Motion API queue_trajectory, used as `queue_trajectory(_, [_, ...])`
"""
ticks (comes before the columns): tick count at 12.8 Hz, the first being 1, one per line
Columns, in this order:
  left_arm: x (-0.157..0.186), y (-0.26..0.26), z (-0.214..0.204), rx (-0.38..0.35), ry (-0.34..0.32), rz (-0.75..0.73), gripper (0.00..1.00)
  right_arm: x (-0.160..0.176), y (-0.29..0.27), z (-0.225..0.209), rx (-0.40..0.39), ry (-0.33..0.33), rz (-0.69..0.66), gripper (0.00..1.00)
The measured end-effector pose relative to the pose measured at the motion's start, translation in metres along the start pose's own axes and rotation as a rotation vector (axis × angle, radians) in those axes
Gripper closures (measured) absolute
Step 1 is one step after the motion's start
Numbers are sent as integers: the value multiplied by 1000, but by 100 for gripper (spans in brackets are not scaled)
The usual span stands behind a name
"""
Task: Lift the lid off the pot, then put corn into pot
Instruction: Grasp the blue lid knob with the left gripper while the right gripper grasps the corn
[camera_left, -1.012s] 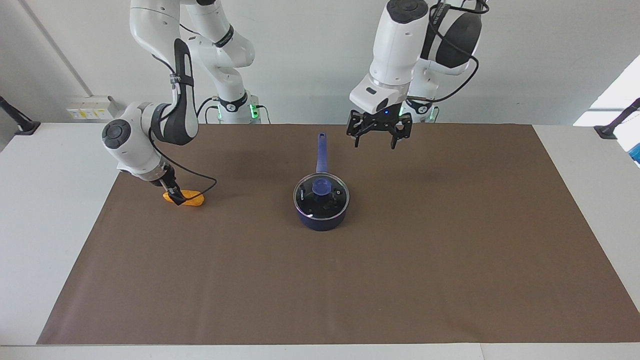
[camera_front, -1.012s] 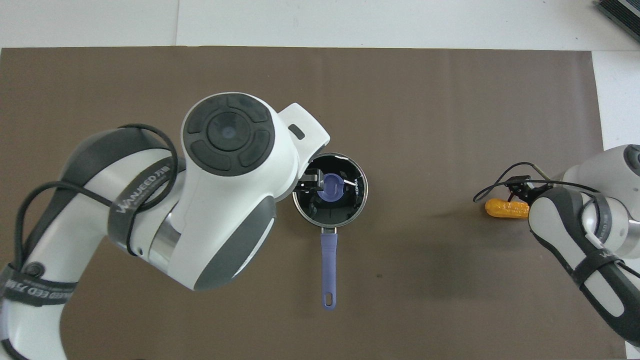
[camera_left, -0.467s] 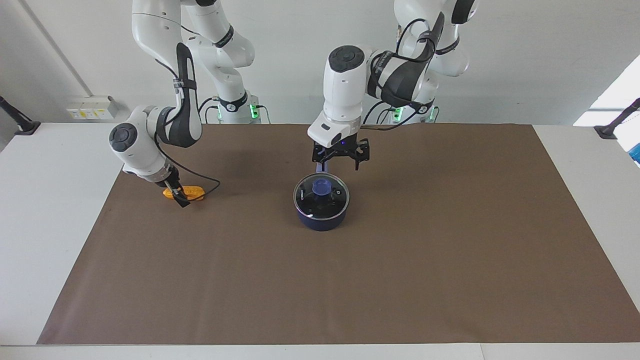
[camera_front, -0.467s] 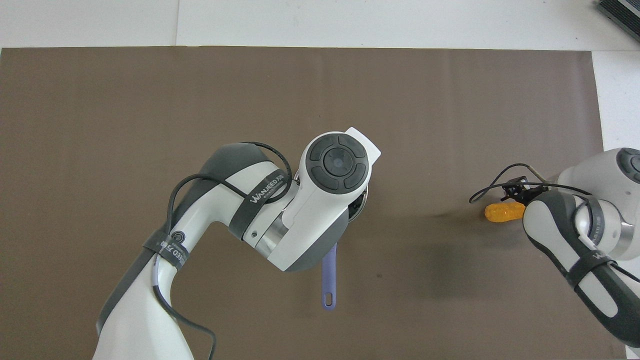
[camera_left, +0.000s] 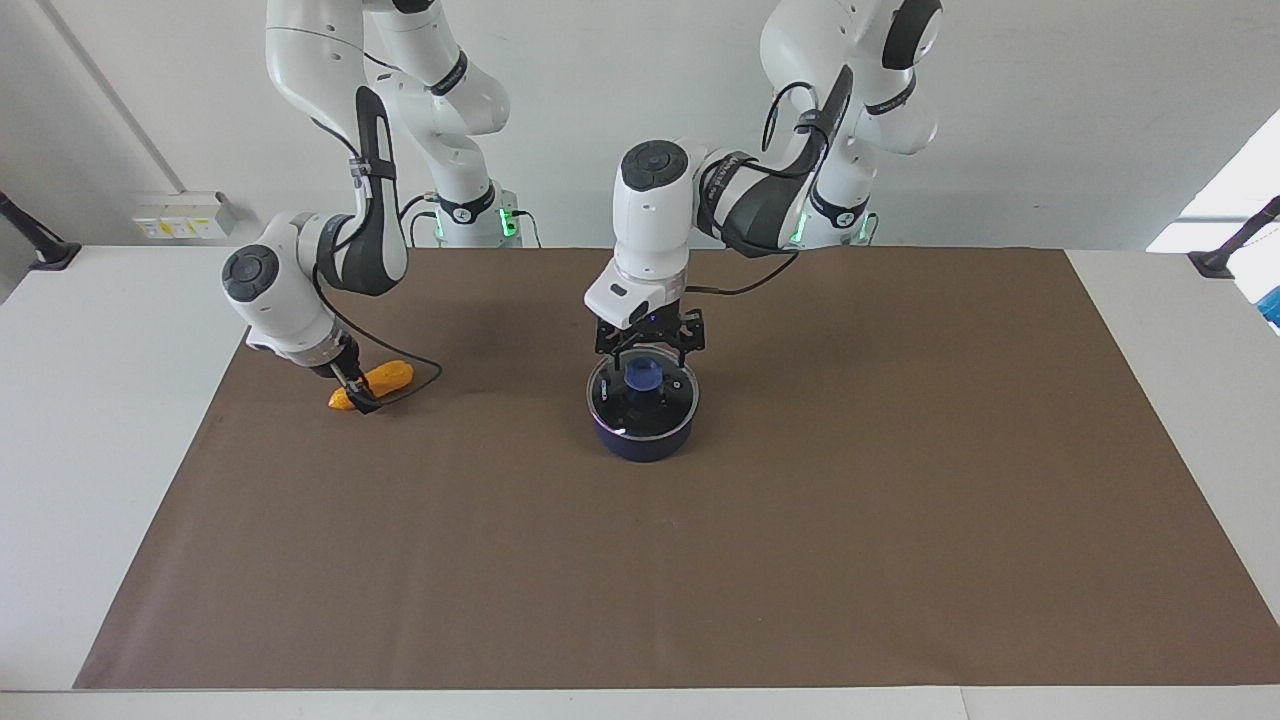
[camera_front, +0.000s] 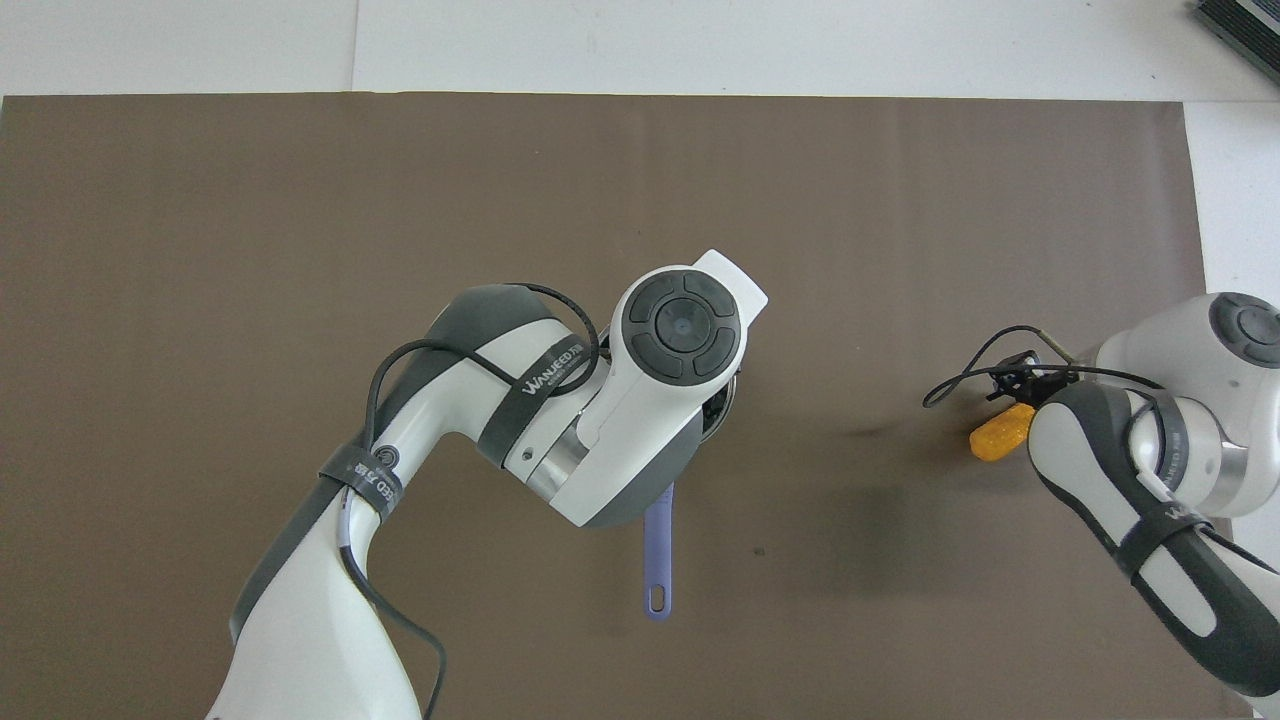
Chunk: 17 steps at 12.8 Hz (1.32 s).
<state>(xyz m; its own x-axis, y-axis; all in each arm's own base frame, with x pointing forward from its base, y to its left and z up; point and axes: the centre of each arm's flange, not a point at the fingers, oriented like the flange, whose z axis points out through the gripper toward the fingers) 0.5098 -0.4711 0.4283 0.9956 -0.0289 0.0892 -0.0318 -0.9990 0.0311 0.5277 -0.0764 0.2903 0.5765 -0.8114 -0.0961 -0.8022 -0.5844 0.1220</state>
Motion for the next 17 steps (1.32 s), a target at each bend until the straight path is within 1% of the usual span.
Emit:
queue_trajectory(1, [1,0,-1,-4,6,0,0,-2,-2,0,-1,0,-6,10])
queue_trajectory(4, [0,1,4,0,3,2,0,-2,-2,0,-1,0,-11,50])
queue_trajectory(5, [0,2,7,3,-1,3,0,-2,-3,-1,0,2,-11,59])
queue_trajectory(6, [-2,3,11,6,-5,6,0,0,-4,-5,7,9,-12,61])
queue_trajectory(8, [-6,7,16,10,-11,15,0,8,-14,-28,45,45,-21,61])
queue_trajectory(10, [-7,9,17,11,-12,17,2,10,-27,-63,91,96,-104,61])
queue_trajectory(11, [-7,9,17,11,-12,17,10,7,-30,-83,102,112,-172,61])
queue_trajectory(12, [-7,7,18,17,-12,17,22,2,-29,-101,98,113,-241,61])
queue_trajectory(13, [-6,6,17,19,-9,16,37,-1,-25,-118,93,111,-305,61])
queue_trajectory(14, [-6,6,17,19,-9,17,38,-4,-21,-137,94,116,-366,61])
queue_trajectory(17, [-6,6,17,20,-9,17,38,-13,-16,-189,107,150,-542,61])
